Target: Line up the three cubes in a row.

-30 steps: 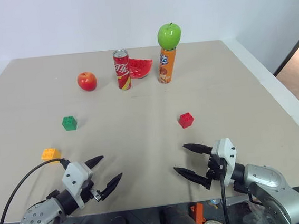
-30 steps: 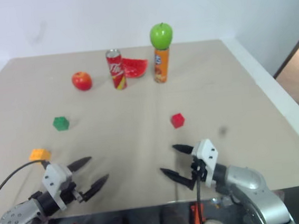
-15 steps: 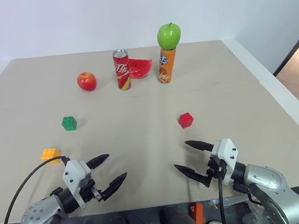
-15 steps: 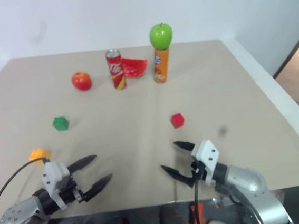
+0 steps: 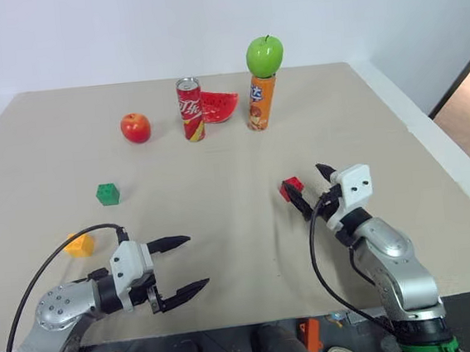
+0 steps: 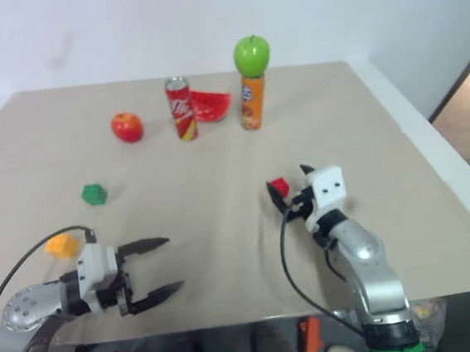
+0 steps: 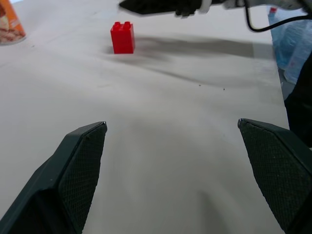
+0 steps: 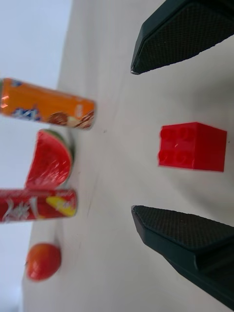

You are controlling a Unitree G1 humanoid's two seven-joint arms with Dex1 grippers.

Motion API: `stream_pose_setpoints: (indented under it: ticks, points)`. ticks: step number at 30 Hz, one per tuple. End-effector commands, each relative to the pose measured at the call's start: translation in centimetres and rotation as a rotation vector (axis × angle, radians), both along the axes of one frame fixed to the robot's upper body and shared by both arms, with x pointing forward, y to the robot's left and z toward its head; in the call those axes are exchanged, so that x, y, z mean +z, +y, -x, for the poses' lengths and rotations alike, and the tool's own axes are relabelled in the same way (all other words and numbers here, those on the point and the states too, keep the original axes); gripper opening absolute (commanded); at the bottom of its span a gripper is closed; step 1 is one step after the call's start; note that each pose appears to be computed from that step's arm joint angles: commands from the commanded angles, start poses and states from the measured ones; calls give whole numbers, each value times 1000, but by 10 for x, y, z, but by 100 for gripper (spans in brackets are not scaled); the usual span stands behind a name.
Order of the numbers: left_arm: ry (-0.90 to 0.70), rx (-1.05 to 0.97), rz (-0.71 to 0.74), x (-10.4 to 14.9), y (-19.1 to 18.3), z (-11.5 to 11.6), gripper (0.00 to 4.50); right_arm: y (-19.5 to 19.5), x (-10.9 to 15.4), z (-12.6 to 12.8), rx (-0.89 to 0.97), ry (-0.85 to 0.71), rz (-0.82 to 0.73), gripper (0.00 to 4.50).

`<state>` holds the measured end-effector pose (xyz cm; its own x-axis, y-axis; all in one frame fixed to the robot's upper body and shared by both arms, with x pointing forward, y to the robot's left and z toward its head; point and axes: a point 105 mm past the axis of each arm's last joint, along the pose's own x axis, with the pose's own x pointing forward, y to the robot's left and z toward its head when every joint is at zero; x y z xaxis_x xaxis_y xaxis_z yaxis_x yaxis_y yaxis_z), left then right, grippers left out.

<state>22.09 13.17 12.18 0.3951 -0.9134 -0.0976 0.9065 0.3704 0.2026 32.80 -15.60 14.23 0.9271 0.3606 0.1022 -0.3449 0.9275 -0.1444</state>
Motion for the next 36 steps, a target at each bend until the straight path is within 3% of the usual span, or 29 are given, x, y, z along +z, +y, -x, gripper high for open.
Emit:
stream_pose_setpoints:
  ticks: [1,19,20,22,29,33,36]
  points:
    - [-13,-25,5,4,-4,2,446,2,5,-4,-4,-13,-15,450]
    - [-9,0,12,1,-8,2,446,-2,-16,-18,-1,112,-91,450]
    - [-11,2,11,0,-7,1,450,-3,-17,-19,-5,114,-95,408]
    - [-12,7,10,0,-6,1,450,-3,-17,-20,-5,118,-107,368]
    - [-10,20,11,-3,-5,-1,450,3,-24,-18,7,147,-110,126]
    - [-2,50,21,-3,-2,-3,450,1,-21,-18,12,146,-86,124]
    - [4,95,36,-4,2,-6,450,15,-7,-18,143,124,-39,124]
